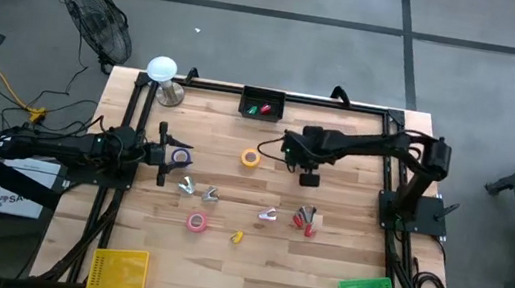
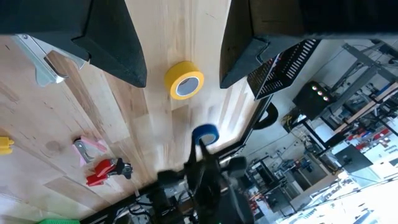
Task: Pick and place Stapler, Stapler remover, tape
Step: Put the right blue tape into the green bin
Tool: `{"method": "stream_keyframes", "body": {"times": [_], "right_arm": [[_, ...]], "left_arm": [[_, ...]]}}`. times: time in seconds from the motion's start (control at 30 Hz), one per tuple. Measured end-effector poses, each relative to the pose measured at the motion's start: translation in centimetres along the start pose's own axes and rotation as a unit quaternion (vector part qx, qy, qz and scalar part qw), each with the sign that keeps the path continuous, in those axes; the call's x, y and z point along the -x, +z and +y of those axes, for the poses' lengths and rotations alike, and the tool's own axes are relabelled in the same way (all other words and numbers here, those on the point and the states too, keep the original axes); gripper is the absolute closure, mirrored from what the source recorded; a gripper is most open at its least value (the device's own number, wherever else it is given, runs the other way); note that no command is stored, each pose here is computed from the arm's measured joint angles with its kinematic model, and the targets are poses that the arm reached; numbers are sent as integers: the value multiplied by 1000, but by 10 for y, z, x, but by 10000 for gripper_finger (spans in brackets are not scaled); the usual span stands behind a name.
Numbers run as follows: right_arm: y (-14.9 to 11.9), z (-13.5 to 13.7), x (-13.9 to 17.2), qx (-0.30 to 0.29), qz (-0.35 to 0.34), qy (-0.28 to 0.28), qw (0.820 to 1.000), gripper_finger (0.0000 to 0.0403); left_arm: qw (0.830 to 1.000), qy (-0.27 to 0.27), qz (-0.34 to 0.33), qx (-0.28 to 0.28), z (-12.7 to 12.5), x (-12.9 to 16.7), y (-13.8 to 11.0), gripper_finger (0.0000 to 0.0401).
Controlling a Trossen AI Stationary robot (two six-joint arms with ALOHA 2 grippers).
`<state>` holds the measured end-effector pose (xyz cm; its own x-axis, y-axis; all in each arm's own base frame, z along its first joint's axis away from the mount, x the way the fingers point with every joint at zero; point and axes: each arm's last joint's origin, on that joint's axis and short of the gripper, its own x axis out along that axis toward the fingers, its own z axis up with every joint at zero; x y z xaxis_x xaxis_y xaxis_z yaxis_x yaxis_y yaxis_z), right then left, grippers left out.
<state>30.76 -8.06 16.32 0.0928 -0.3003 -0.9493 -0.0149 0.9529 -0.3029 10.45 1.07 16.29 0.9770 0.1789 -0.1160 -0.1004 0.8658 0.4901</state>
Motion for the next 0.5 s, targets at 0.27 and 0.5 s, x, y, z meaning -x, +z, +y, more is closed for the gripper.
{"method": "stream_keyframes", "body": {"times": [0.27,0.5], "right_arm": [[-11,45,55,-82,72,66,992,375],[-35,97,104,-145,119,107,976,375]], "left_arm": [[1000,0,0,0,0,0,0,204],[1000,0,0,0,0,0,0,204]]}}
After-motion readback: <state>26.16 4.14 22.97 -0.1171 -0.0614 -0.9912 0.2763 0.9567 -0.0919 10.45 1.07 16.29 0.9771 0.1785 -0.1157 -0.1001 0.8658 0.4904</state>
